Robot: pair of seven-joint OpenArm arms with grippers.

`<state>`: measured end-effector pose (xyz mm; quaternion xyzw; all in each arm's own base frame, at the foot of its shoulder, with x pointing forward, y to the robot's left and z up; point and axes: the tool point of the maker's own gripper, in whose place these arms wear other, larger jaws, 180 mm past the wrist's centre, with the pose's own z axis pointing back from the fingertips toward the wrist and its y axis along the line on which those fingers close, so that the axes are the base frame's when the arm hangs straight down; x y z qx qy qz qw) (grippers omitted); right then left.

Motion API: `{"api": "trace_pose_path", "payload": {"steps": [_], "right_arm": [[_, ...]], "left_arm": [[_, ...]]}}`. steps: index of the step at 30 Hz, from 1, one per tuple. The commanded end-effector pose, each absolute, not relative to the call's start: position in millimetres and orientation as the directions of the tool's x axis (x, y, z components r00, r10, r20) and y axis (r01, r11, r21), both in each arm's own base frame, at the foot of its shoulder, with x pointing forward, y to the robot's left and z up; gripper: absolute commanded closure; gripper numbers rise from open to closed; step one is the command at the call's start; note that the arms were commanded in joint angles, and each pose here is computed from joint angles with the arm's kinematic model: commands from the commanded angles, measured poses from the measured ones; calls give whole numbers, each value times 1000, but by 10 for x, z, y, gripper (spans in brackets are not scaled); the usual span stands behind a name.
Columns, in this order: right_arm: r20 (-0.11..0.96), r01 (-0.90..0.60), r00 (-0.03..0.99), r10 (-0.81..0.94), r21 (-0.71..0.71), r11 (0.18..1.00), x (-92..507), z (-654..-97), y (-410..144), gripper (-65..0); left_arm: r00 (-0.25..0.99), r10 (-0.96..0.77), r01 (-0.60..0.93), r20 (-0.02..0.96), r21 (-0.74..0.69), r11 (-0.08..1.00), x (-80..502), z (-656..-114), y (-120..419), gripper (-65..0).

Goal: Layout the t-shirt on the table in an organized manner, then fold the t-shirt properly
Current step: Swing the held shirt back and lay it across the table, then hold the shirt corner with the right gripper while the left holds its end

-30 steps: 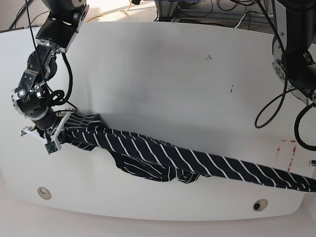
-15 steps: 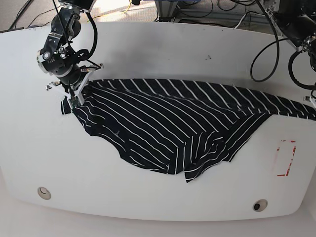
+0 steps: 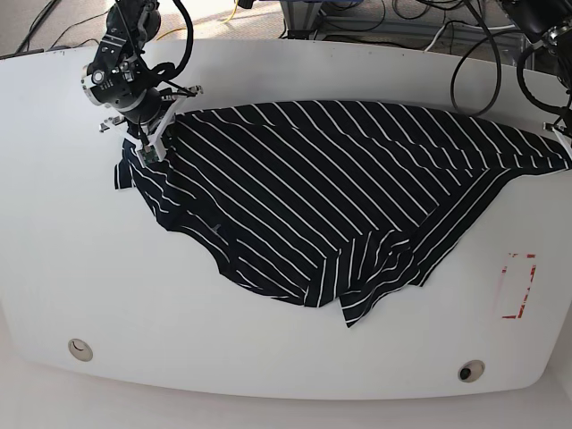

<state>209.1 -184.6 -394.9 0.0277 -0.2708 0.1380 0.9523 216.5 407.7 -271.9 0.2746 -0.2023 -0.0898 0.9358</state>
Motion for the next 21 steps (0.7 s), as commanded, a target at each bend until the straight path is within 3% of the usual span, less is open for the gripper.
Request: {"api": "trace_pose_path", "payload": {"steps": [1, 8, 15, 21], "right_arm": [[538, -266, 809, 236, -23, 964, 2086, -3913, -1841, -160], [511, -260, 830, 226, -4, 966, 1938, -3991, -1806, -312], [513, -267, 823, 245, -32, 963, 1845, -3901, -1833, -333], [520, -179, 832, 194, -79, 981, 1821, -3819, -2172, -333]], "left_arm": [[894, -298, 50, 335, 585, 809, 2186, -2588, 4143, 0], [895, -297, 49, 333, 589, 807, 2182, -2585, 4151, 0], [897, -303, 54, 323, 601, 798, 2171, -2553, 4187, 0], [899, -308, 59, 312, 610, 790, 2155, -2534, 4215, 0]]}}
